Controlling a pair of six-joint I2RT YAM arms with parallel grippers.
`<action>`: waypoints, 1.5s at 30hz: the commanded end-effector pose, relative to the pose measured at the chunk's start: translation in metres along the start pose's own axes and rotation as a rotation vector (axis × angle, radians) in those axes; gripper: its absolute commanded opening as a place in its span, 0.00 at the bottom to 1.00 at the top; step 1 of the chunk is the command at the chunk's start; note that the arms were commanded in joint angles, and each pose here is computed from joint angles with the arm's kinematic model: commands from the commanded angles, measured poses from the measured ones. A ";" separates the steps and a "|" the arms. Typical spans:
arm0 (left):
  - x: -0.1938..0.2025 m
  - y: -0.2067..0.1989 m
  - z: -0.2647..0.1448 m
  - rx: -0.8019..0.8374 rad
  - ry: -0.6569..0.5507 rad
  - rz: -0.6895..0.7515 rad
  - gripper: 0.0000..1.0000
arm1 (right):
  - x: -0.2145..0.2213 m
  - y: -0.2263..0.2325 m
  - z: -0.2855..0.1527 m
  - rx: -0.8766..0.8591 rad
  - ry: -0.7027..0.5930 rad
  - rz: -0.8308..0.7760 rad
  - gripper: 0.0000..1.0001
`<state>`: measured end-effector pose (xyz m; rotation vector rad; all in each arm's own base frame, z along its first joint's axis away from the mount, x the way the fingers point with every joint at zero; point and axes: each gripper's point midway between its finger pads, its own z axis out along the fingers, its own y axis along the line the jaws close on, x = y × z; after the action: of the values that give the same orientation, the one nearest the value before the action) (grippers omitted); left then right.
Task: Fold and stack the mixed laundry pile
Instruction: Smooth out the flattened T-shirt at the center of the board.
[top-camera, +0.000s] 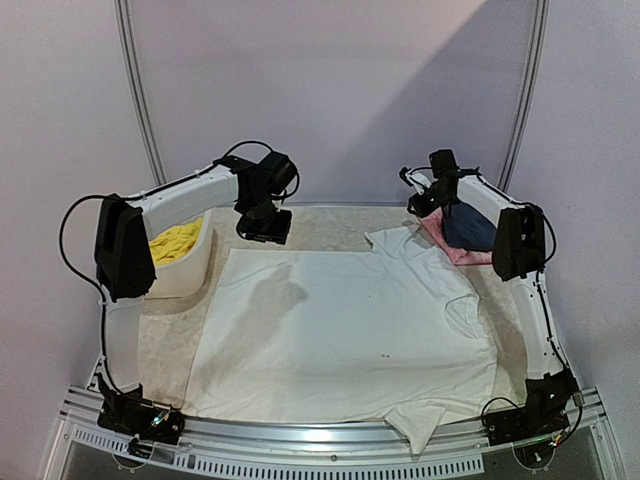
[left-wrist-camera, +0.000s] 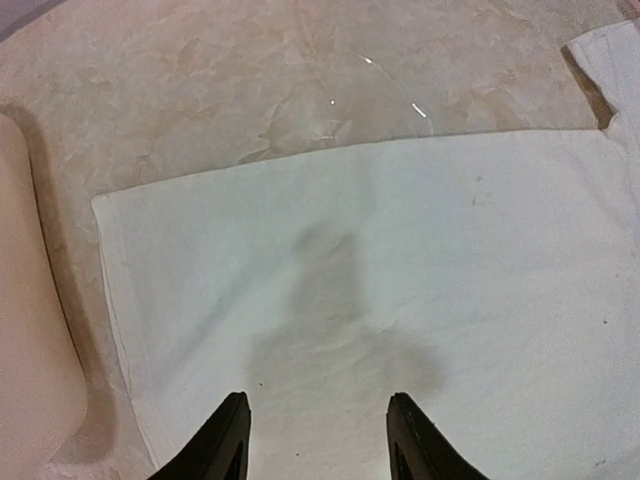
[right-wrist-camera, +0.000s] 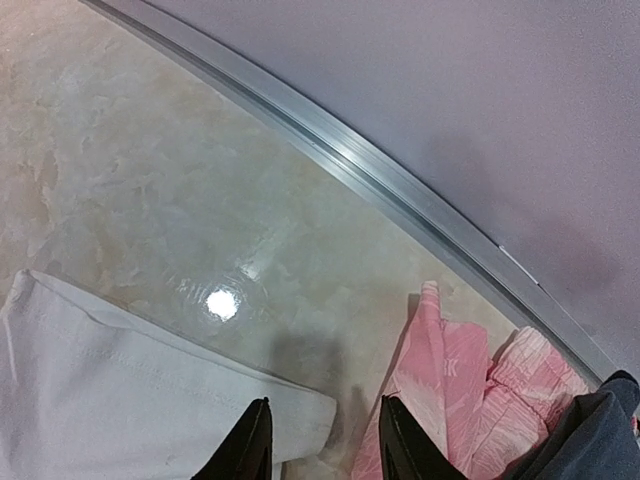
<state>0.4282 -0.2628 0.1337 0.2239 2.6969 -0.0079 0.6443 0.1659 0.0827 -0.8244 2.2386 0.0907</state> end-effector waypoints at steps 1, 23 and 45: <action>0.003 -0.001 -0.010 0.019 0.007 -0.012 0.48 | 0.042 -0.004 0.015 -0.026 0.129 0.077 0.38; 0.023 -0.030 -0.031 0.101 0.003 -0.013 0.48 | 0.043 0.023 -0.001 -0.215 0.149 0.299 0.40; -0.016 0.016 0.001 -0.060 0.015 -0.079 0.47 | 0.017 0.029 -0.042 -0.294 0.044 0.442 0.45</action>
<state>0.4246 -0.2782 0.1763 0.1612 2.6532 -0.0964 0.5939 0.1662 0.0450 -0.4890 2.5523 0.5617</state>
